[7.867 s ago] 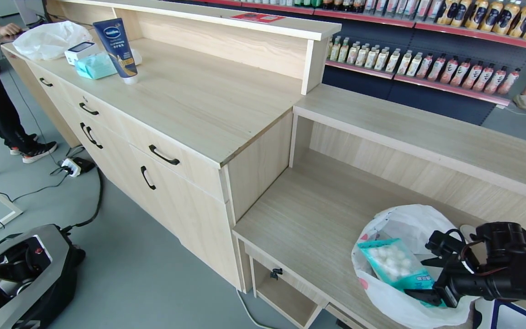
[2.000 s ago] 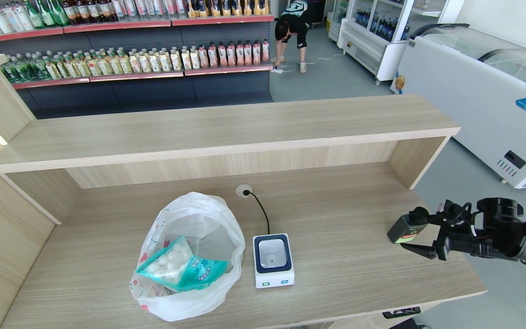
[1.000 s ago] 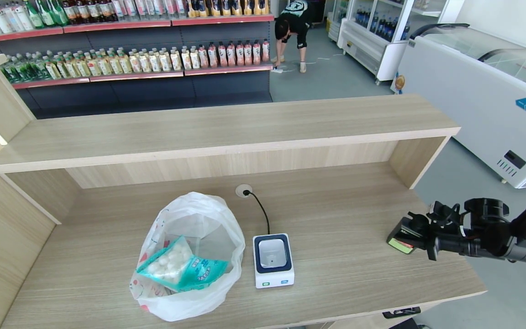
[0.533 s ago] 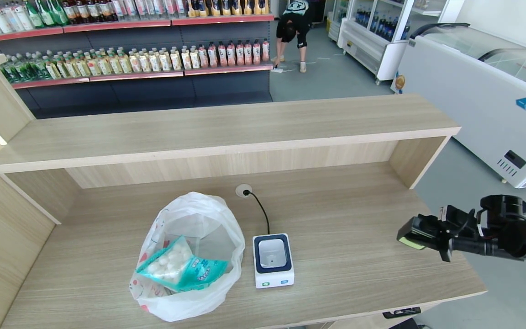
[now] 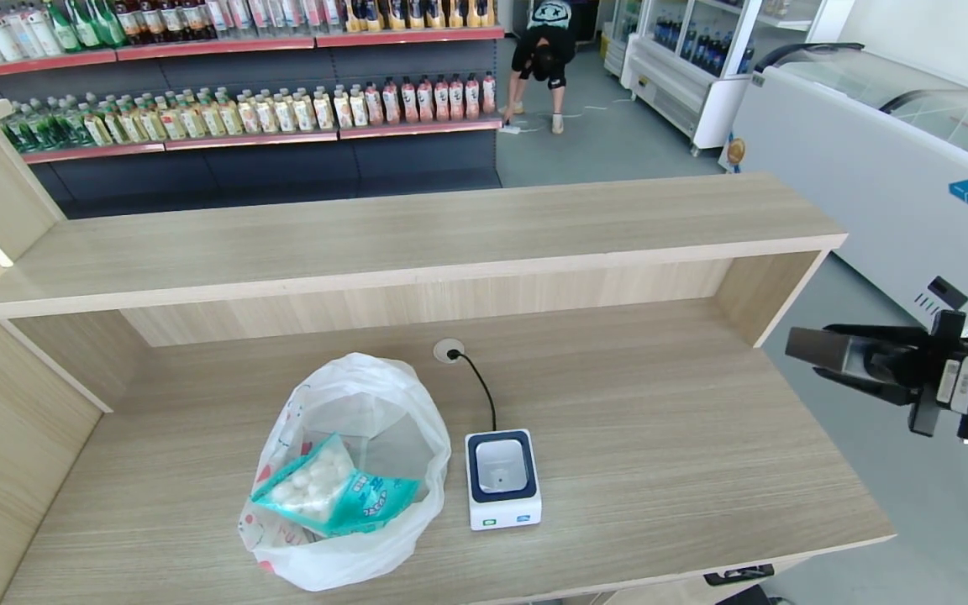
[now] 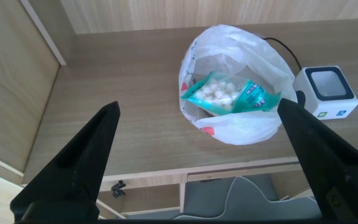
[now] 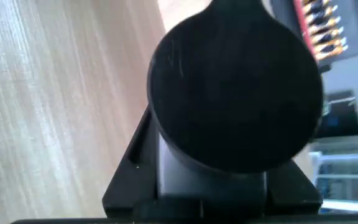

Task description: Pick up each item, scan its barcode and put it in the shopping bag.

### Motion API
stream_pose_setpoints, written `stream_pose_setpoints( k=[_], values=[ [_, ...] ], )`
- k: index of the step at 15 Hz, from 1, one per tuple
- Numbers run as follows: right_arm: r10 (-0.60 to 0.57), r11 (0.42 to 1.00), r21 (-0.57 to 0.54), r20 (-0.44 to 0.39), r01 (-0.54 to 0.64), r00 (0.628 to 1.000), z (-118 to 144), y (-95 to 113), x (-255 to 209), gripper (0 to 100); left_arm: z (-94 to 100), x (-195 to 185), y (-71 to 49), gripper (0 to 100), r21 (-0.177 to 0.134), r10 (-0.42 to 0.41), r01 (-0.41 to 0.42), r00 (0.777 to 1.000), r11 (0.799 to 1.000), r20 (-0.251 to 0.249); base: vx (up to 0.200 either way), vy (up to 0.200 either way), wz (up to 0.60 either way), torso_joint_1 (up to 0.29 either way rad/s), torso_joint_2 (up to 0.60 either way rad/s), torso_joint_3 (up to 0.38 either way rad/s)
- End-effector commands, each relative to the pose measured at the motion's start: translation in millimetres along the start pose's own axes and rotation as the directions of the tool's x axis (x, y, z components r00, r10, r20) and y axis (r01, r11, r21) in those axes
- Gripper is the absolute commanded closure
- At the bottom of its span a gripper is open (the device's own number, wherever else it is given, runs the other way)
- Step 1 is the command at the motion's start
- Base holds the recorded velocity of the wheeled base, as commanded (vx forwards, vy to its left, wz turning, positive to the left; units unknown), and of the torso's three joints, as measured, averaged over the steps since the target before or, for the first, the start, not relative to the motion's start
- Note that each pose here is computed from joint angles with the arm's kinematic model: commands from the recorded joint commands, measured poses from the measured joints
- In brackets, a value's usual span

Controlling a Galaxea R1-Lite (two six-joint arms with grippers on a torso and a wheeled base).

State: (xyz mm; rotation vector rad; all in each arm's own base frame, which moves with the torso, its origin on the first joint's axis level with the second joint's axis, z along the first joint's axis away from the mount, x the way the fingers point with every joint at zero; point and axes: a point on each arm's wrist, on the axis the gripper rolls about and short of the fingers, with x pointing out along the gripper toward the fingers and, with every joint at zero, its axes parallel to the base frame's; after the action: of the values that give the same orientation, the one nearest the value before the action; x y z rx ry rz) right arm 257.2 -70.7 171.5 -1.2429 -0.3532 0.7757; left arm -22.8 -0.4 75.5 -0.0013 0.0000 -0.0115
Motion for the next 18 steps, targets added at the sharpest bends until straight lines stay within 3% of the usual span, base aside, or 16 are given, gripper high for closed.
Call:
stream_pose_setpoints(
  k=[1,3,5,6,9,11,18],
  values=[
    [-0.092,0.894,-0.428,0.108,0.130,0.990,85,-27,-30,100,0.0,0,0.0,0,0.000,0.001,-0.001,1.000,1.000,0.000,0.000,0.000,0.00,0.000,0.00,0.000],
    [-0.110,0.741,-0.643,0.170,0.194,0.979,109,-32,-32,100,0.0,0,0.0,0,0.000,0.001,-0.001,1.000,1.000,0.000,0.000,0.000,0.00,0.000,0.00,0.000],
    [-0.139,0.493,-0.817,0.266,0.300,0.954,135,-40,-34,100,0.0,0,0.0,0,0.000,-0.002,0.002,1.000,1.000,0.000,0.000,0.000,0.00,0.000,0.00,0.000],
    [-0.160,0.330,-0.866,0.340,0.375,0.927,156,-41,-39,100,0.0,0,0.0,0,0.000,-0.001,0.001,1.000,1.000,0.000,0.000,0.000,0.00,0.000,0.00,0.000],
    [-0.207,0.130,-0.890,0.406,0.437,0.890,190,-36,-52,100,0.0,0,0.0,0,0.000,-0.001,0.001,1.000,1.000,0.000,0.000,0.000,0.00,0.000,0.00,0.000],
    [-0.234,0.105,-0.884,0.423,0.456,0.875,201,-32,-55,100,0.0,0,0.0,0,0.000,0.001,-0.001,1.000,1.000,0.000,0.000,0.000,0.00,0.000,0.00,0.000],
    [-0.307,0.125,-0.821,0.502,0.558,0.808,233,-18,-61,100,0.0,0,0.0,0,0.000,-0.001,0.001,1.000,1.000,0.000,0.000,0.000,0.00,0.000,0.00,0.000]
  ],
)
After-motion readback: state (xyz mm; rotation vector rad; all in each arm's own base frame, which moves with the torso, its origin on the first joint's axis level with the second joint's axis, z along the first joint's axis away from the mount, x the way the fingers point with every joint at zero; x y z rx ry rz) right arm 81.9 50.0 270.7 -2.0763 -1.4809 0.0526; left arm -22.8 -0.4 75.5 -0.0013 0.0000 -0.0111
